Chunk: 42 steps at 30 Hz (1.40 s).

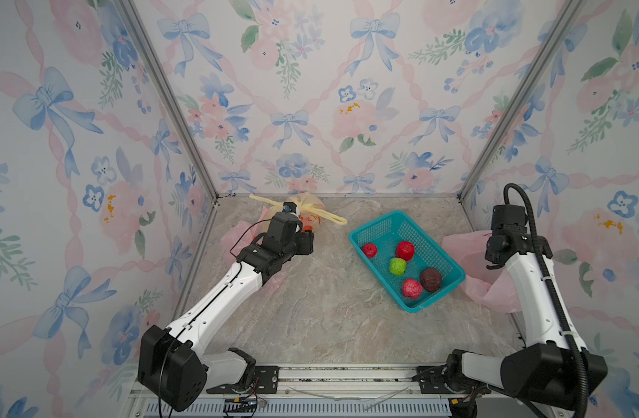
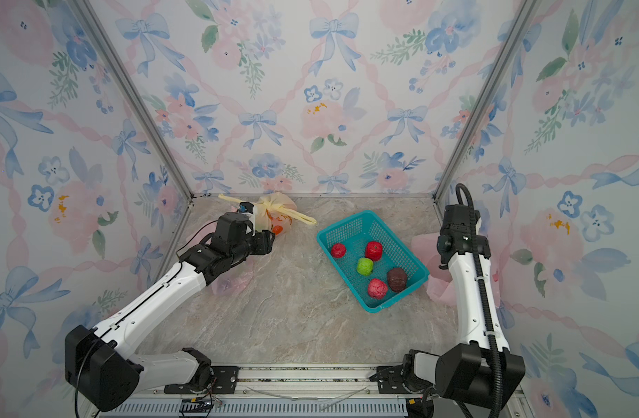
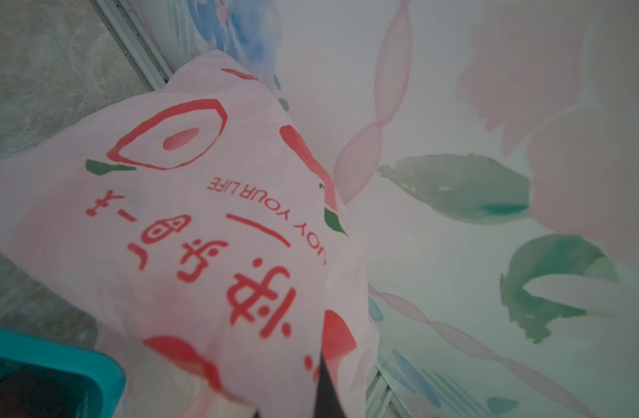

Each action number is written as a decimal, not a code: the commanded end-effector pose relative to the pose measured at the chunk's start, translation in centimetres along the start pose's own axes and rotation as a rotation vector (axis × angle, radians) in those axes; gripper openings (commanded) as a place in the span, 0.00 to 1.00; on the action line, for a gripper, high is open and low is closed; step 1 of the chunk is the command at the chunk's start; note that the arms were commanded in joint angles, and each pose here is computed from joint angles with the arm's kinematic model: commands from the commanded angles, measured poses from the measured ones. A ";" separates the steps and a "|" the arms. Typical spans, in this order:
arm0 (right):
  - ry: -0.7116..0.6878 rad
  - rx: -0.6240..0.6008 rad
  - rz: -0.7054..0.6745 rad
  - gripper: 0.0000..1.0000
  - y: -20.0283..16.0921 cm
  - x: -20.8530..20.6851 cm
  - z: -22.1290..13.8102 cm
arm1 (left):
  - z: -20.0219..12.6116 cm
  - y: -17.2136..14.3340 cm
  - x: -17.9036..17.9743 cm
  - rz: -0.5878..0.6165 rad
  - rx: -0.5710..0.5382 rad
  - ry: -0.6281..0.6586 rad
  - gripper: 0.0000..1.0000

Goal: Untie the knot of a plastic bag & take out the apple
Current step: Place the plastic bag at the center of the board, then move the plastic bag to the center of the board.

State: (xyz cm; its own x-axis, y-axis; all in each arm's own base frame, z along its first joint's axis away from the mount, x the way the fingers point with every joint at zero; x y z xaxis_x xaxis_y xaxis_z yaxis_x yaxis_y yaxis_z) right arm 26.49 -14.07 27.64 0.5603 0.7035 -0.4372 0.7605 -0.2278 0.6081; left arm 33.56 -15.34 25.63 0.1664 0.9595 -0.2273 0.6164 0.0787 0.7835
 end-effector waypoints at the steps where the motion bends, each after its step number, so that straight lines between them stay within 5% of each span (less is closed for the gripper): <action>1: 0.214 -0.079 0.075 0.44 0.7 0.8 -3.6 | -0.3 0.8 3.1 -0.006 -0.010 0.123 0.65; 2: 0.273 -0.129 0.094 0.57 1.3 1.1 -5.0 | -0.2 0.6 4.4 -0.012 -0.003 0.172 0.66; 8: 0.618 -0.517 0.190 0.82 4.3 1.8 -15.5 | 1.3 0.7 8.7 -0.033 0.011 0.315 0.70; 17: 0.992 -0.571 -0.066 0.82 4.9 13.1 -22.6 | 8.9 5.6 8.4 0.087 -0.021 0.319 0.68; 29: 1.101 -0.524 -0.159 0.81 3.8 18.6 -23.5 | 17.7 5.9 10.6 0.204 0.093 0.397 0.68; 34: 1.086 -0.536 -0.152 0.81 3.6 18.3 -23.3 | 19.9 5.1 11.4 0.213 0.140 0.370 0.52; 37: 1.084 -0.539 -0.144 0.81 3.5 18.1 -23.2 | 20.2 4.6 11.3 0.206 0.176 0.298 0.12; 42: 1.112 -0.520 -0.151 0.80 3.2 18.5 -23.3 | 17.5 3.8 9.0 0.207 0.189 0.157 0.05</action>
State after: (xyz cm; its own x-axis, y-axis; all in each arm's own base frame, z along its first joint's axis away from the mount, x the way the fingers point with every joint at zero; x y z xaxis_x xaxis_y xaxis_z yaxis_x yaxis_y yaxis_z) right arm 31.82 13.40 37.04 -0.2797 0.9557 0.0919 0.4287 0.0387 0.9026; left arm 53.07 -9.66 14.63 0.0922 0.9907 0.0998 0.7202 -0.1355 0.6804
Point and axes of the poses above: each gripper's point midway between its finger pads, its own z axis out along the fingers, its own x axis along the line the jaws close on, y = z × x, the point moved 3 cm from there along -z, back along the fingers, and after that the axes turned 1 degree about z, right-handed, at the moved point
